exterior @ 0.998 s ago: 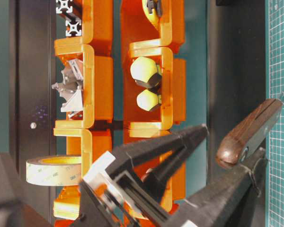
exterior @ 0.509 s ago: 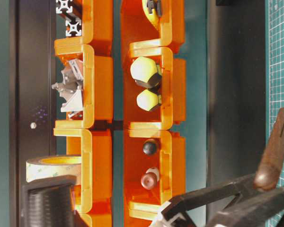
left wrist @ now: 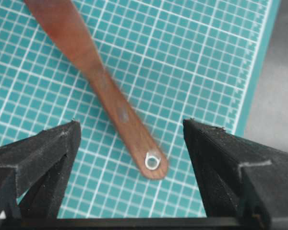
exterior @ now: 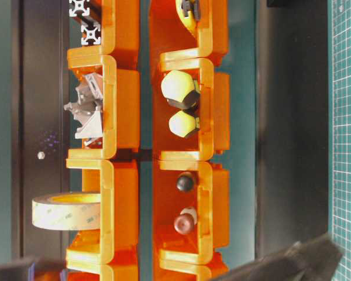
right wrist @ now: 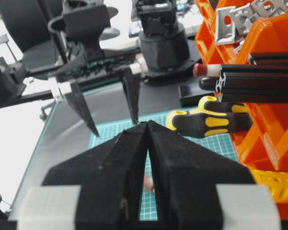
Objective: Pick red screwdriver from container rack with left arm.
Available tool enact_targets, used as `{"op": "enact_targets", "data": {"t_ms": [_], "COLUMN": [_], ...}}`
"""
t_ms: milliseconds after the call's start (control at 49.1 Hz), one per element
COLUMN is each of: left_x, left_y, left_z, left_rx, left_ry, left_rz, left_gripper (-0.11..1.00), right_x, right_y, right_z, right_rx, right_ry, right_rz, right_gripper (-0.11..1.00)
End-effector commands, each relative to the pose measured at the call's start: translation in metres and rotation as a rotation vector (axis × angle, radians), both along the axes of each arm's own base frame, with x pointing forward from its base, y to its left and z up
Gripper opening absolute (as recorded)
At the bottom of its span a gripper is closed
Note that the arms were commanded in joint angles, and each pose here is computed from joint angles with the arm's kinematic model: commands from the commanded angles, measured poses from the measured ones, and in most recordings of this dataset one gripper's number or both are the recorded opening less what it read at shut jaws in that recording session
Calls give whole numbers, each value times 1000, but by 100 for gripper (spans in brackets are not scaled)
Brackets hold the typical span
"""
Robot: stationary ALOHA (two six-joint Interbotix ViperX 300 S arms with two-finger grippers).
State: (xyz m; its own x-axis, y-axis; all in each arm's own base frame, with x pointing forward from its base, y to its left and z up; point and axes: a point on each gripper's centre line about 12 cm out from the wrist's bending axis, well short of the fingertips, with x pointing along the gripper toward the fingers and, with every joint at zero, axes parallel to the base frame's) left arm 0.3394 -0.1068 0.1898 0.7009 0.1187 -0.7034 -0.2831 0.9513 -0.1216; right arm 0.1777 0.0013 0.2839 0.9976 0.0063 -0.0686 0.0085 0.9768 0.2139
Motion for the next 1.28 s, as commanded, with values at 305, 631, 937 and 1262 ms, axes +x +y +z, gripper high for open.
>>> {"op": "enact_targets", "data": {"t_ms": [305,631,937,1262], "left_x": [-51,-94,-126,-147], "left_y": [10,27,50,78], "left_z": [57,77,105,130], "left_rx": [-70,-71,5,110], "left_ry": [-161,-259,-366,-462], "left_rz": [-52,-111,-139,-123], "left_gripper": [82,82,82,82], "right_x": [1,1,1,1], "right_y": [0,0,0,0], "right_z": [3,4,4,5], "right_rx": [3,3,2,2], "right_ry": [-3,-8,-11,-14], "right_rz": [0,-1,-2,-1], "right_gripper": [0,0,0,0]}}
